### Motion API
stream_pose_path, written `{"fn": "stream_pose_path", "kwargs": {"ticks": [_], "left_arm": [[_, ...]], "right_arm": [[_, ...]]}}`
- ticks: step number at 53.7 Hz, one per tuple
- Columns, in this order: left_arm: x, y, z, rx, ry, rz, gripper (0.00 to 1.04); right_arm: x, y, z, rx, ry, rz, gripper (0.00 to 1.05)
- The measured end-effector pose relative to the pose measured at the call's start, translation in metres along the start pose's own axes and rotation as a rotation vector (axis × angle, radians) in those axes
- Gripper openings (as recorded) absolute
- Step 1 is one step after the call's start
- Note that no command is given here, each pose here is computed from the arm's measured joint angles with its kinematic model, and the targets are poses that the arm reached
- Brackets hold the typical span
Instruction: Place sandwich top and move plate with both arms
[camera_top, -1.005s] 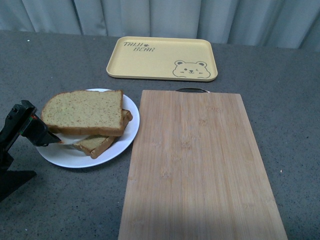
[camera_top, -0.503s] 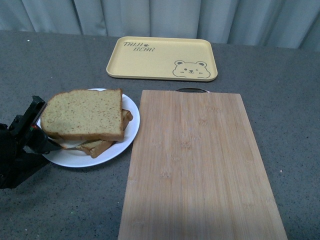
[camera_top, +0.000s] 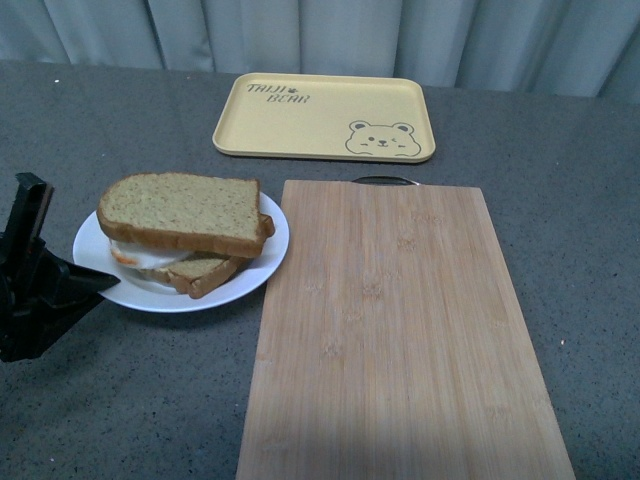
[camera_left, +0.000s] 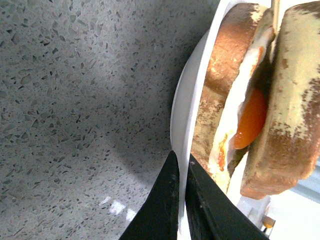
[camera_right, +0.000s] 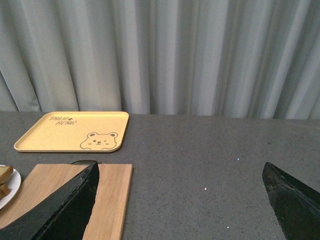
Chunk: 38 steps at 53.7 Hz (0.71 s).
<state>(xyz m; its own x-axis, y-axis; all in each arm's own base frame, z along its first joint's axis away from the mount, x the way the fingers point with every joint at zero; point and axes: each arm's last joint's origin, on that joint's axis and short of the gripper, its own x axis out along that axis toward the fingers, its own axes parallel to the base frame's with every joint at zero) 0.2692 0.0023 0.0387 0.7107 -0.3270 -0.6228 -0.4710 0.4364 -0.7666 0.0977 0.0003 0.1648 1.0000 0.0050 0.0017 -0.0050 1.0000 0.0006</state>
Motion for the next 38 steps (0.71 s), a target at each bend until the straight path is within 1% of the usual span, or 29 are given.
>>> {"fn": "stream_pose_path", "kwargs": {"ticks": [5, 10, 16, 19, 26, 30, 35, 38], "left_arm": [[-0.006, 0.0, -0.001, -0.034, -0.02, -0.08, 0.04], [-0.012, -0.006, 0.001, -0.076, -0.046, -0.198, 0.04], [-0.015, -0.021, 0.006, -0.09, -0.066, -0.349, 0.04], [-0.013, -0.03, 0.008, -0.09, -0.069, -0.39, 0.04], [0.004, -0.049, 0.012, -0.088, -0.059, -0.391, 0.04], [0.029, -0.068, 0.016, -0.083, -0.044, -0.368, 0.04], [0.065, -0.101, 0.026, -0.064, -0.02, -0.361, 0.04], [0.079, -0.115, 0.031, -0.056, -0.013, -0.358, 0.04]], "right_arm": [[0.0, 0.0, 0.0, 0.0, 0.0, 0.0, 0.95], [0.0, 0.0, 0.0, 0.0, 0.0, 0.0, 0.95], [0.0, 0.0, 0.0, 0.0, 0.0, 0.0, 0.95], [0.0, 0.0, 0.0, 0.0, 0.0, 0.0, 0.95], [0.0, 0.0, 0.0, 0.0, 0.0, 0.0, 0.95], [0.0, 0.0, 0.0, 0.0, 0.0, 0.0, 0.95], [0.0, 0.0, 0.0, 0.0, 0.0, 0.0, 0.95], [0.0, 0.0, 0.0, 0.0, 0.0, 0.0, 0.95]]}}
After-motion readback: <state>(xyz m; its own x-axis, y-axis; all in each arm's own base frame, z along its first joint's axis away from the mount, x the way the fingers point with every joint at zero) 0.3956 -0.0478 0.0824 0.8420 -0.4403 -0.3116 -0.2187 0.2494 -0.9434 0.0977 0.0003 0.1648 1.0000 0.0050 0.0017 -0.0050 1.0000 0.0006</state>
